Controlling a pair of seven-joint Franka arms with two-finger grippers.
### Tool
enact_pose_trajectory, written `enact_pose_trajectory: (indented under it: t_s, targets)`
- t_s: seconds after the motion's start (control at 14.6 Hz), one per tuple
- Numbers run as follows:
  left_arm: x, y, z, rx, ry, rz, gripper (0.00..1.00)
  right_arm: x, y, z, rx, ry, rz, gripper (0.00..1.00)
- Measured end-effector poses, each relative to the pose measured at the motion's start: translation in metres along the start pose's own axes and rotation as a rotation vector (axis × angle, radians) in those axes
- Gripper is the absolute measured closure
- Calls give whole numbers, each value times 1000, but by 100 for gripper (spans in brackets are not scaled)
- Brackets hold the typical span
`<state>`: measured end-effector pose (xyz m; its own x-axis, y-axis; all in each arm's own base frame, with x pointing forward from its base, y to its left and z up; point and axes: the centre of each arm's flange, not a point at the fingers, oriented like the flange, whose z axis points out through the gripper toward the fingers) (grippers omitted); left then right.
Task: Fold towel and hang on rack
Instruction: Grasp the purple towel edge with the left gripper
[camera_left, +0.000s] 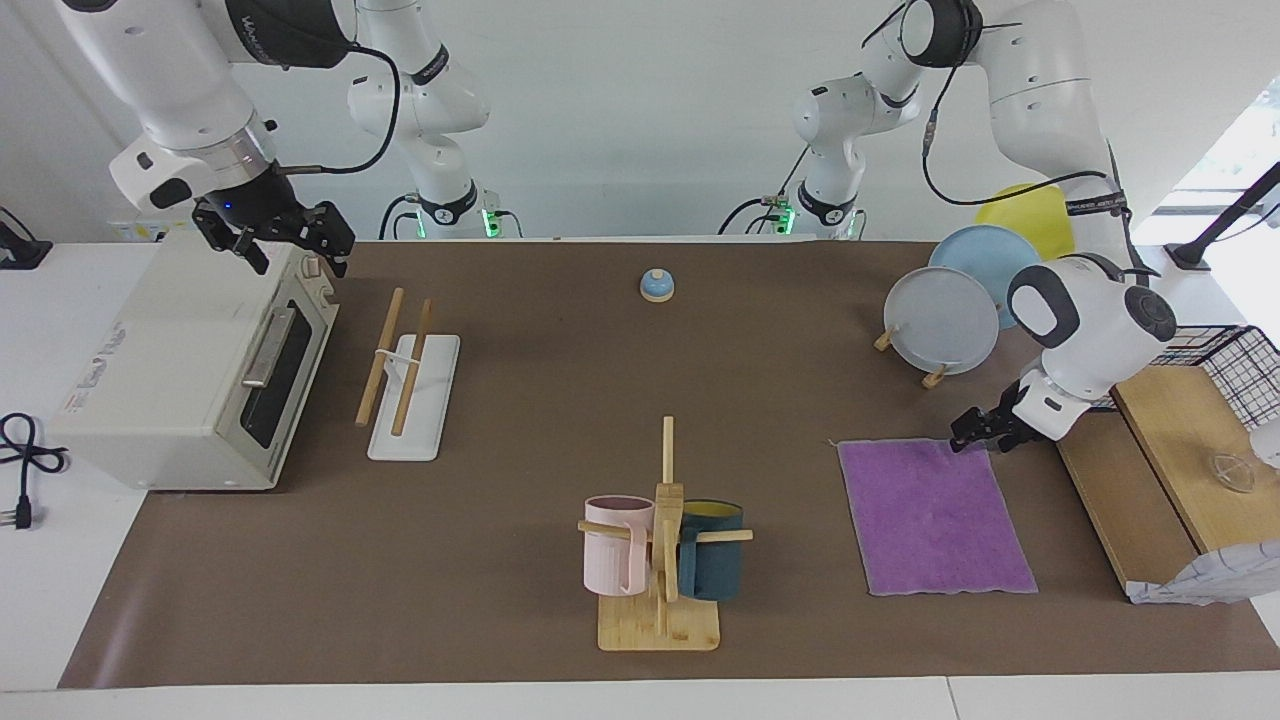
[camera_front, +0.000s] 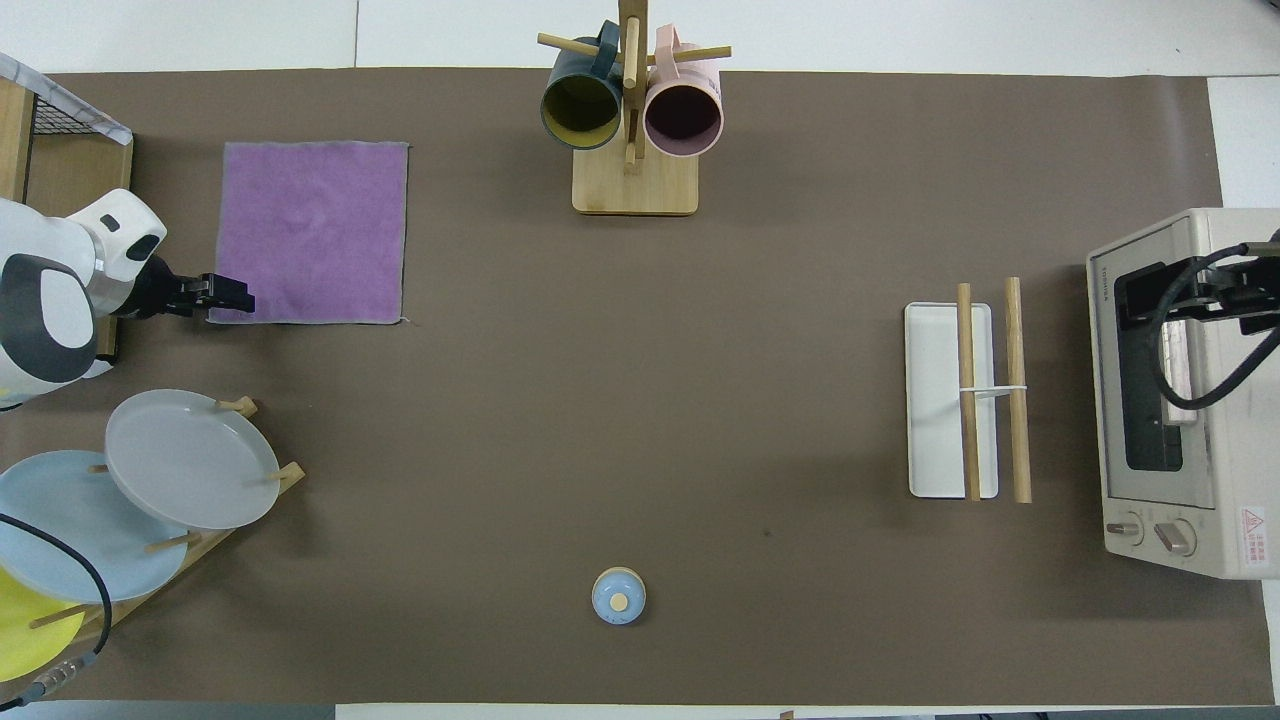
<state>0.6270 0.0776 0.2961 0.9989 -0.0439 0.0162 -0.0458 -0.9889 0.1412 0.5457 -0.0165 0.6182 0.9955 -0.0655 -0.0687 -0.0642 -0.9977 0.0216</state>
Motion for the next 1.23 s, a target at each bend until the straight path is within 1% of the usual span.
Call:
enact_pose_trajectory:
  t_s: [0.07, 0.14, 0.2, 0.27, 0.41, 0.48, 0.61, 0.75, 0.82, 0.89, 0.96, 1.02, 1.09, 1.16, 1.23]
  targets:
    - [0, 1, 1, -1, 0, 1, 11, 0, 0, 0, 0, 0, 0, 0]
    - [0, 1, 2, -1, 0, 2, 17, 0, 0, 0, 0, 0, 0, 0]
    - [0, 1, 2, -1, 2, 8, 26, 0, 0, 0, 0, 0, 0, 0]
    - [0, 1, 2, 0, 2, 11, 26, 0, 0, 0, 0, 0, 0, 0]
    - [0, -1, 1, 1, 5, 21, 38, 0, 0, 0, 0, 0, 0, 0]
    - [0, -1, 1, 1, 5, 22, 39, 0, 0, 0, 0, 0, 0, 0]
    - [0, -3, 0, 2, 6, 24, 54, 0, 0, 0, 0, 0, 0, 0]
    - [0, -2, 0, 2, 6, 26, 55, 0, 0, 0, 0, 0, 0, 0]
    - [0, -2, 0, 2, 6, 26, 60, 0, 0, 0, 0, 0, 0, 0]
    - [0, -1, 0, 1, 6, 28, 72, 0, 0, 0, 0, 0, 0, 0]
    - [1, -1, 0, 1, 6, 29, 73, 0, 0, 0, 0, 0, 0, 0]
    - [1, 0, -1, 0, 7, 31, 77, 0, 0, 0, 0, 0, 0, 0]
    - [1, 1, -2, 0, 8, 32, 90, 0, 0, 0, 0, 0, 0, 0]
    - [1, 2, -1, 0, 7, 36, 98, 0, 0, 0, 0, 0, 0, 0]
    - [1, 3, -1, -1, 7, 38, 98, 0, 0, 0, 0, 0, 0, 0]
